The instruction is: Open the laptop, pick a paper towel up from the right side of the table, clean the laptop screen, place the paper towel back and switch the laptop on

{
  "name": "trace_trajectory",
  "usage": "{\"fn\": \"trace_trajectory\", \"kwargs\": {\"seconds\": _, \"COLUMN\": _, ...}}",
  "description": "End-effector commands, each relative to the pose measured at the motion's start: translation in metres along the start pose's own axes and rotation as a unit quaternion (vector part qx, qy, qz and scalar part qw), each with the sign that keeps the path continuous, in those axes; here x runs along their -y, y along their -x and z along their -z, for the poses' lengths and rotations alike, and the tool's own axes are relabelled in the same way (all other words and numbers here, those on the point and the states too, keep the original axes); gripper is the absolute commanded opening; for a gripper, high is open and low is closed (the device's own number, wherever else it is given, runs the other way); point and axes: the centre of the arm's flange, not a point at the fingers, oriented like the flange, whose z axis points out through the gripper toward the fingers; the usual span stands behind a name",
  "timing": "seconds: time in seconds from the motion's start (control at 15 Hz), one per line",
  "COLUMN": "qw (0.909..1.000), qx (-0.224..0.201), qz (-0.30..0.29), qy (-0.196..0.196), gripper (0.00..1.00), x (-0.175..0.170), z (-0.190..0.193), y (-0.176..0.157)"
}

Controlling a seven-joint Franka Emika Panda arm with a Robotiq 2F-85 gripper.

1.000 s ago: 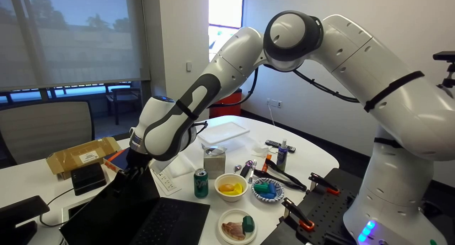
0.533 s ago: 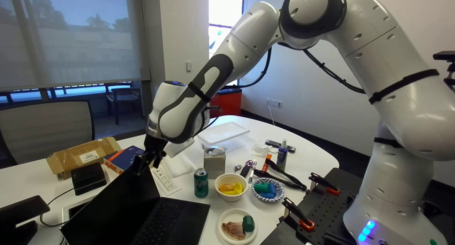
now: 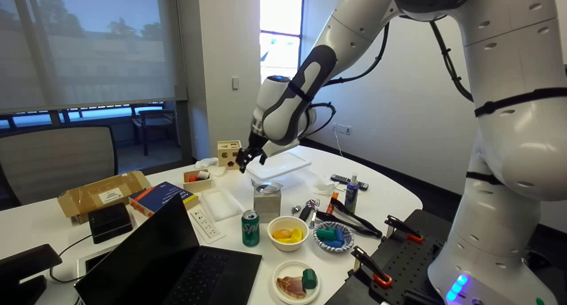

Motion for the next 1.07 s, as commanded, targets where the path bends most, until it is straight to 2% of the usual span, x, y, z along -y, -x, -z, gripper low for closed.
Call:
{"fn": "trace_trajectory", "kwargs": {"seconds": 0.0, "qw": 0.9948, "qx": -0.037, "qz": -0.066, "qy": 0.068, "gripper": 1.0, "x": -0.098, "z": 0.031, "y": 0.026}}
{"fn": "trace_trajectory", "kwargs": {"seconds": 0.27, "qw": 0.9813, "qx": -0.062, "qz": -0.123, "qy": 0.134, "gripper": 1.0, "x": -0.241, "z": 0.042, "y": 0.047}}
{"fn": "trace_trajectory", "kwargs": {"seconds": 0.4, "qw": 0.9758, "qx": -0.062, "qz": -0.145, "qy": 0.152, "gripper": 1.0, "x": -0.306, "z": 0.047, "y": 0.059}}
{"fn": "trace_trajectory", "kwargs": {"seconds": 0.47, "qw": 0.978, "qx": -0.054, "qz": -0.137, "qy": 0.147, "gripper": 1.0, "x": -0.266, "z": 0.044, "y": 0.052}}
{"fn": "trace_trajectory", "kwargs": {"seconds": 0.53, "qw": 0.976, "qx": -0.052, "qz": -0.143, "qy": 0.156, "gripper": 1.0, "x": -0.284, "z": 0.047, "y": 0.059}}
{"fn": "trace_trajectory", "kwargs": {"seconds": 0.6, "qw": 0.9754, "qx": -0.052, "qz": -0.146, "qy": 0.157, "gripper": 1.0, "x": -0.288, "z": 0.048, "y": 0.06}}
{"fn": "trace_trajectory", "kwargs": {"seconds": 0.87, "qw": 0.9791, "qx": -0.053, "qz": -0.13, "qy": 0.147, "gripper": 1.0, "x": -0.263, "z": 0.042, "y": 0.051}}
{"fn": "trace_trajectory", "kwargs": {"seconds": 1.0, "qw": 0.9801, "qx": -0.043, "qz": -0.139, "qy": 0.135, "gripper": 1.0, "x": -0.288, "z": 0.024, "y": 0.039}}
